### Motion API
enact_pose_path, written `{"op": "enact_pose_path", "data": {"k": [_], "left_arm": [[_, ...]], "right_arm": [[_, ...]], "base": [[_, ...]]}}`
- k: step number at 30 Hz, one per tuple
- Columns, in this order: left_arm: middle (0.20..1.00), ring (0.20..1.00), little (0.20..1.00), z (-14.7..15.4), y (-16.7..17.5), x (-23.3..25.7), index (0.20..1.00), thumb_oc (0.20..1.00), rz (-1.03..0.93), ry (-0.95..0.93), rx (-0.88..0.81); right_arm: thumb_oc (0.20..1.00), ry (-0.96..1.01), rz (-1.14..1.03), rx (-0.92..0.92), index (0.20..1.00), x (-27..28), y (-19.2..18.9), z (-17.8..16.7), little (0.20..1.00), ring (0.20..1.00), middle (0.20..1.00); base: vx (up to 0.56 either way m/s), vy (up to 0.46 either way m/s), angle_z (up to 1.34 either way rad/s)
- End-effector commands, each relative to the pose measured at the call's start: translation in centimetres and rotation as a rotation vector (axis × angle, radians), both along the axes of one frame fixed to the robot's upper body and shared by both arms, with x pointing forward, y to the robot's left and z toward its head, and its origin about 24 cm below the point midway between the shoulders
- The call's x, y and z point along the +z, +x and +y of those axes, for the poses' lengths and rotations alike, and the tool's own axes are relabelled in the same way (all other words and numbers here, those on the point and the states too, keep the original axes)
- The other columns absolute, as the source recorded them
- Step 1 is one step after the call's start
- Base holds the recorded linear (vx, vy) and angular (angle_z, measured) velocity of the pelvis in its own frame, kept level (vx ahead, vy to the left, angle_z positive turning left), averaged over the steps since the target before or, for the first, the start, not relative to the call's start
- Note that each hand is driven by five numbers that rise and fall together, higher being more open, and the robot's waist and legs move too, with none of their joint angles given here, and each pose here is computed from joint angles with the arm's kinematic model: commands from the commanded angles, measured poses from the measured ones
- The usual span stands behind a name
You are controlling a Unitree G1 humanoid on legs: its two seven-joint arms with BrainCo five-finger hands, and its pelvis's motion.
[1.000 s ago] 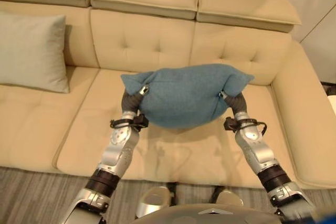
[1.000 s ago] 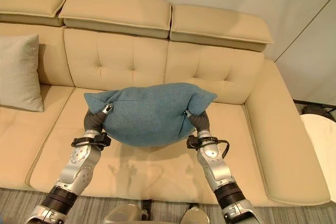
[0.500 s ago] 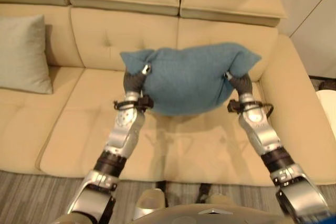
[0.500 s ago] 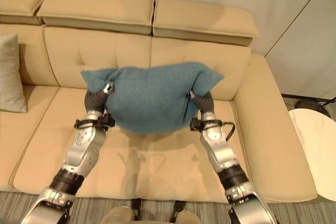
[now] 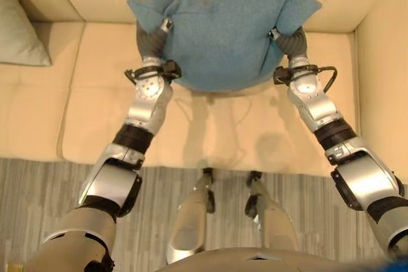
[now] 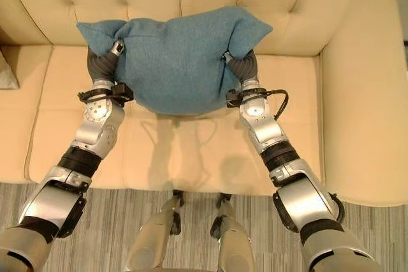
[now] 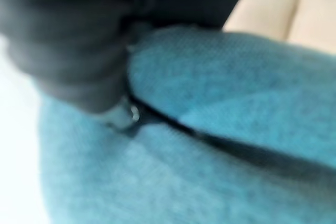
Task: Pick up all the scattered cushions and arrange them neatly on the sofa.
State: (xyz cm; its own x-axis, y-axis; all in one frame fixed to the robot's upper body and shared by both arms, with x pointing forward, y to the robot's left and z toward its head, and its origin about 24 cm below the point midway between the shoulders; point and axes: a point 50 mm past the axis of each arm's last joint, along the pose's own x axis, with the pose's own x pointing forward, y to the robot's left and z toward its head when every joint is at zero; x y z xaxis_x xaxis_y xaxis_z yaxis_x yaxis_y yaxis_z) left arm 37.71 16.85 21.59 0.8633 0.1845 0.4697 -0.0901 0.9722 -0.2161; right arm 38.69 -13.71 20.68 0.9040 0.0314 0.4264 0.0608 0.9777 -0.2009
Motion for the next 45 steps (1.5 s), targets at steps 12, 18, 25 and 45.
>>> {"op": "enact_pose_path", "data": {"k": [12, 18, 25, 45], "left_arm": [[1.000, 1.000, 1.000, -2.5, 0.6, 12.5, 1.000, 1.000, -0.322, 0.183, 0.071], [1.000, 1.000, 1.000, -1.3, 0.5, 15.7, 1.000, 1.000, -0.345, 0.268, 0.185], [1.000, 1.000, 1.000, 3.6, -0.3, 16.8, 1.000, 1.000, -0.344, 0.364, 0.325], [1.000, 1.000, 1.000, 9.5, -7.3, 2.8, 1.000, 1.000, -0.272, 0.354, 0.180]], "right_arm": [[1.000, -0.341, -0.365, -0.056, 1.000, 12.3, 0.6, 5.6, 1.000, 1.000, 1.000], [1.000, -0.495, -0.369, -0.244, 1.000, 14.3, 1.4, 3.7, 1.000, 1.000, 1.000], [1.000, -0.624, -0.338, -0.427, 1.000, 16.1, 1.5, -1.8, 1.000, 1.000, 1.000], [1.000, -0.506, -0.229, -0.263, 1.000, 4.1, -3.6, -10.5, 1.000, 1.000, 1.000]], "base": [[0.01, 0.010, -0.07], [0.02, -0.021, 0.12], [0.03, -0.010, 0.04], [0.03, 0.002, 0.02]]}}
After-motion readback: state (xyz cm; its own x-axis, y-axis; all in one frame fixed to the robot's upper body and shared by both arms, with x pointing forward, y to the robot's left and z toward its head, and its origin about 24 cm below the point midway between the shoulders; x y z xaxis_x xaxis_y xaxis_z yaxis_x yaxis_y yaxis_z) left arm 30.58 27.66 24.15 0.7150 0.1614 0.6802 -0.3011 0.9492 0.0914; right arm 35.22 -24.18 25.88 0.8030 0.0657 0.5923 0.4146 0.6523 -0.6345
